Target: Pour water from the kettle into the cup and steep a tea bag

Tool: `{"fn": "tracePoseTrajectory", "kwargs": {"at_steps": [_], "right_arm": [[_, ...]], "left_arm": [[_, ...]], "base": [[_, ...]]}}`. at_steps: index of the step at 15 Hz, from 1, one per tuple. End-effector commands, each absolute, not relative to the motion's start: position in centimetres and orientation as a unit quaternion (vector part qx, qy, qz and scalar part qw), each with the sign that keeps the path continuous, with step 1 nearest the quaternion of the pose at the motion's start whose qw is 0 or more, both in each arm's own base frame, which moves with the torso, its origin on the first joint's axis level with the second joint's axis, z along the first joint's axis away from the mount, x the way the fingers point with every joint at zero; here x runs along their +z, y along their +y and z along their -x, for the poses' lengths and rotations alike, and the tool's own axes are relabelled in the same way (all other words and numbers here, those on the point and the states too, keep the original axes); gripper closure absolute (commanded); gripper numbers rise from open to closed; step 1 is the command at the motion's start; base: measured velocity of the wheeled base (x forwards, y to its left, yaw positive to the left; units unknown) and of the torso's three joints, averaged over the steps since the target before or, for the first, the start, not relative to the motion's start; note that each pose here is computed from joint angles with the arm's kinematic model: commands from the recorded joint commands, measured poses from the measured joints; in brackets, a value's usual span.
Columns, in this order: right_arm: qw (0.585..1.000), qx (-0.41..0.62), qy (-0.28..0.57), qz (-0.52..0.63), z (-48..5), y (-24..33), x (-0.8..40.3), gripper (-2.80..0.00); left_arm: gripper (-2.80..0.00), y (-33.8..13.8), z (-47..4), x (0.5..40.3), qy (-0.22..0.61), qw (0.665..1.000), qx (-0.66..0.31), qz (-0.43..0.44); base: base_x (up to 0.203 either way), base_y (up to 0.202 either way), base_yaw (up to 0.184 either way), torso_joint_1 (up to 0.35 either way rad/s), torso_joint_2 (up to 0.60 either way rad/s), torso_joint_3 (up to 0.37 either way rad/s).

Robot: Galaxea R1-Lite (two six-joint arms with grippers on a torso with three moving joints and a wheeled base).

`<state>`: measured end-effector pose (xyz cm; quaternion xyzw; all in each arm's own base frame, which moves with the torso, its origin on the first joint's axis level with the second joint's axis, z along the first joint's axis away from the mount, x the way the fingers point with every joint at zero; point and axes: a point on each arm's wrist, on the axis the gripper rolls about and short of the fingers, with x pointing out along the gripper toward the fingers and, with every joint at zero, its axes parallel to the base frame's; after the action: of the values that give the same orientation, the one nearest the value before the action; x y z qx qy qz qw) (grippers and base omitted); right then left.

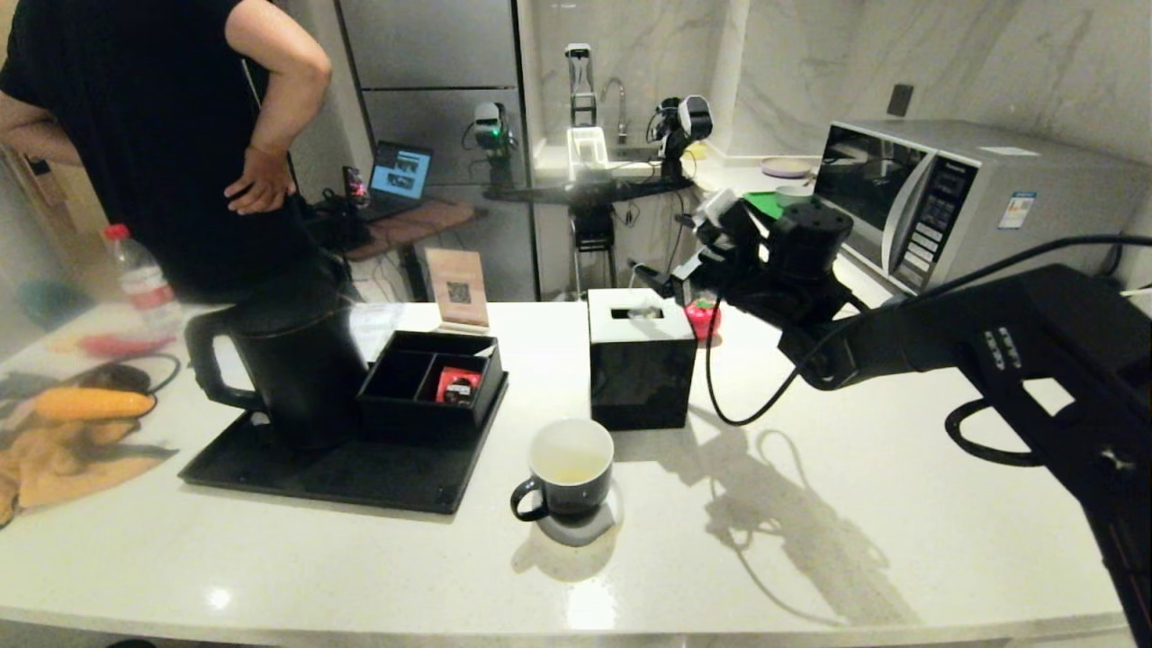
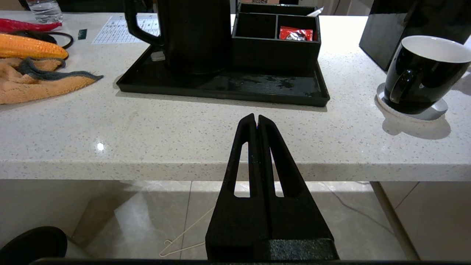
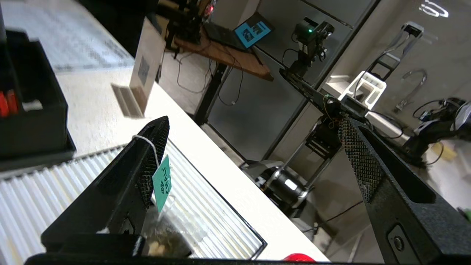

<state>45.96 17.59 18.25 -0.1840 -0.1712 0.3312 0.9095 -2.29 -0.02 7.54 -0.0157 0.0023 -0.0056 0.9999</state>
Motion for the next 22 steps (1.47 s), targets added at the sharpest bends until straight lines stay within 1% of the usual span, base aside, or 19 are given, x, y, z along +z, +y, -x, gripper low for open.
{"fn": "tracePoseTrajectory", "kwargs": {"at_steps": [1,5,9,13,17,20,22], "right_arm": [[0.902,0.328,-0.179,0.216,-46.0,17.5,18.3,-2.80],[0.883,0.314,-0.193,0.290,-46.1,17.2,18.1,-2.80],[0.872,0.309,-0.159,0.344,-45.3,15.5,19.5,-2.80],[0.830,0.302,-0.159,0.441,-44.1,15.0,21.3,-2.80],[0.794,0.285,-0.181,0.506,-43.6,14.8,22.2,-2.80],[0.779,0.246,-0.174,0.549,-43.5,14.1,22.6,-2.80],[0.768,0.241,-0.166,0.570,-43.6,13.8,22.4,-2.80]], "left_arm": [[0.00,0.0,2.3,7.5,0.002,1.000,-0.005,0.016],[0.00,0.0,2.3,7.5,0.002,1.000,-0.005,0.017],[0.00,0.0,2.3,7.5,0.002,1.000,-0.005,0.016],[0.00,0.0,2.3,7.5,0.002,1.000,-0.005,0.016],[0.00,0.0,2.3,7.5,0.002,1.000,-0.005,0.016],[0.00,0.0,2.3,7.5,0.002,1.000,-0.005,0.016],[0.00,0.0,2.3,7.5,0.002,1.000,-0.005,0.016]], "base": [[0.000,0.000,0.000,0.000,0.00,0.000],[0.000,0.000,0.000,0.000,0.00,0.000],[0.000,0.000,0.000,0.000,0.00,0.000],[0.000,0.000,0.000,0.000,0.00,0.000],[0.000,0.000,0.000,0.000,0.00,0.000],[0.000,0.000,0.000,0.000,0.00,0.000],[0.000,0.000,0.000,0.000,0.00,0.000]]}}
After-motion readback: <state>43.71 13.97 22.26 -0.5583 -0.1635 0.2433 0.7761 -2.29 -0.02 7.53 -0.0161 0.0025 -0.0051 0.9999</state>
